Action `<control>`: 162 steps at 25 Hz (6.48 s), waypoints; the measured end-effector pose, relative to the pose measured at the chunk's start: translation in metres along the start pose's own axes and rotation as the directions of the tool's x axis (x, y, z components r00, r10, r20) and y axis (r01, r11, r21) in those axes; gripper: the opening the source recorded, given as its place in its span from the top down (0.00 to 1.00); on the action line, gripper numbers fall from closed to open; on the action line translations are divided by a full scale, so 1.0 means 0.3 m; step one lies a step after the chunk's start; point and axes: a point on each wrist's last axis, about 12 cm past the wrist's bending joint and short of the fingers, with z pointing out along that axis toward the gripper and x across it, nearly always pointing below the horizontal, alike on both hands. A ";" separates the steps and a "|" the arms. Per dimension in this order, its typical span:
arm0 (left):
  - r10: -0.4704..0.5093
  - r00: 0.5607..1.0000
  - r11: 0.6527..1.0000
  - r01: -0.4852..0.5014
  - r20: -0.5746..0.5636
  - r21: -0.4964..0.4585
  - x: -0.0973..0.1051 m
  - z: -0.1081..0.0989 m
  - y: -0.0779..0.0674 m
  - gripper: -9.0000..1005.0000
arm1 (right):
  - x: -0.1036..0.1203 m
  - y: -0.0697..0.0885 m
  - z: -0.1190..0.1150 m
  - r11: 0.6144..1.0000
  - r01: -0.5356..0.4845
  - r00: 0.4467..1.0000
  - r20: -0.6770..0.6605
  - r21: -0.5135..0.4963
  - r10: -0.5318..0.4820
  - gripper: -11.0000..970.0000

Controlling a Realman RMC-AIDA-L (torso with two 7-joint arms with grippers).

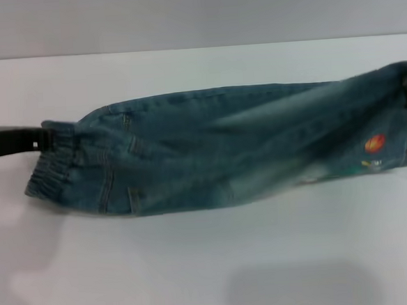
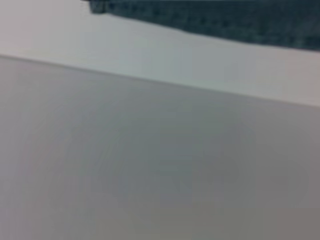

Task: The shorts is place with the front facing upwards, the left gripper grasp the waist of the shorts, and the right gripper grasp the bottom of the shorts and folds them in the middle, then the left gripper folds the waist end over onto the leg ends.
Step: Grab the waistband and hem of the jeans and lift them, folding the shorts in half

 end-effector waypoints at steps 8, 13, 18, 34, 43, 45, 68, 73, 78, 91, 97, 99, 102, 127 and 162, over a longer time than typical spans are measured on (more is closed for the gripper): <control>-0.028 0.998 1.000 0.029 0.064 -0.002 -0.026 0.016 0.016 0.96 | 0.013 -0.073 0.011 0.997 -0.038 0.998 0.043 0.063 0.036 0.98; -0.040 0.996 0.999 0.040 0.082 0.003 -0.032 0.026 0.019 0.96 | 0.031 -0.098 0.030 0.995 -0.054 0.998 0.047 0.081 0.050 0.98; -0.053 0.993 0.999 0.053 0.101 0.004 -0.037 0.036 0.025 0.96 | 0.035 -0.116 0.037 0.993 -0.065 0.996 0.062 0.096 0.059 0.97; -0.060 0.988 0.998 0.058 0.145 0.022 -0.071 0.061 0.018 0.96 | 0.009 -0.173 0.099 0.987 -0.099 0.987 0.138 0.128 0.081 0.95; -0.059 0.987 0.998 0.056 0.151 0.028 -0.091 0.098 0.010 0.99 | 0.005 -0.218 0.165 0.981 -0.119 0.984 0.151 0.153 0.096 0.94; -0.055 0.987 0.998 0.051 0.153 0.032 -0.098 0.102 0.006 0.99 | 0.002 -0.222 0.179 0.981 -0.119 0.984 0.152 0.154 0.096 0.94; -0.023 0.990 0.999 0.016 0.139 0.051 -0.075 0.103 -0.010 0.89 | 0.037 -0.174 0.289 0.991 -0.032 0.949 0.315 0.127 -0.010 0.26; -0.019 0.991 0.998 0.011 0.129 0.060 -0.071 0.102 -0.015 0.66 | 0.108 -0.120 0.247 0.994 -0.015 0.913 0.407 0.110 -0.031 0.24; -0.020 0.994 0.998 0.012 0.111 0.067 -0.063 0.095 -0.018 0.45 | 0.170 -0.098 0.253 0.995 -0.030 0.916 0.402 0.096 -0.011 0.21; -0.022 0.994 0.998 0.015 0.107 0.064 -0.054 0.080 -0.012 0.40 | 0.135 -0.220 0.091 0.934 -0.335 0.941 0.106 0.129 0.322 0.21; -0.013 0.994 0.998 0.006 0.106 0.059 -0.053 0.083 -0.006 0.40 | 0.119 -0.240 -0.011 0.924 -0.318 0.946 0.011 0.212 0.324 0.21; -0.008 0.995 0.998 0.002 0.103 0.056 -0.050 0.087 -0.002 0.40 | 0.132 -0.267 -0.029 0.909 -0.337 0.938 0.006 0.243 0.346 0.21; -0.001 0.995 0.998 -0.005 0.102 0.056 -0.051 0.090 -0.002 0.40 | 0.150 -0.297 -0.039 0.892 -0.359 0.928 0.003 0.274 0.372 0.21; 0.026 0.994 0.998 -0.033 0.105 0.058 -0.051 0.093 -0.004 0.39 | 0.158 -0.370 0.187 0.889 -0.362 0.921 -0.040 0.281 0.387 0.21; 0.026 0.994 0.996 -0.034 0.106 0.082 -0.056 0.090 -0.023 0.40 | 0.169 -0.358 0.331 0.904 -0.347 0.919 -0.101 0.251 0.381 0.26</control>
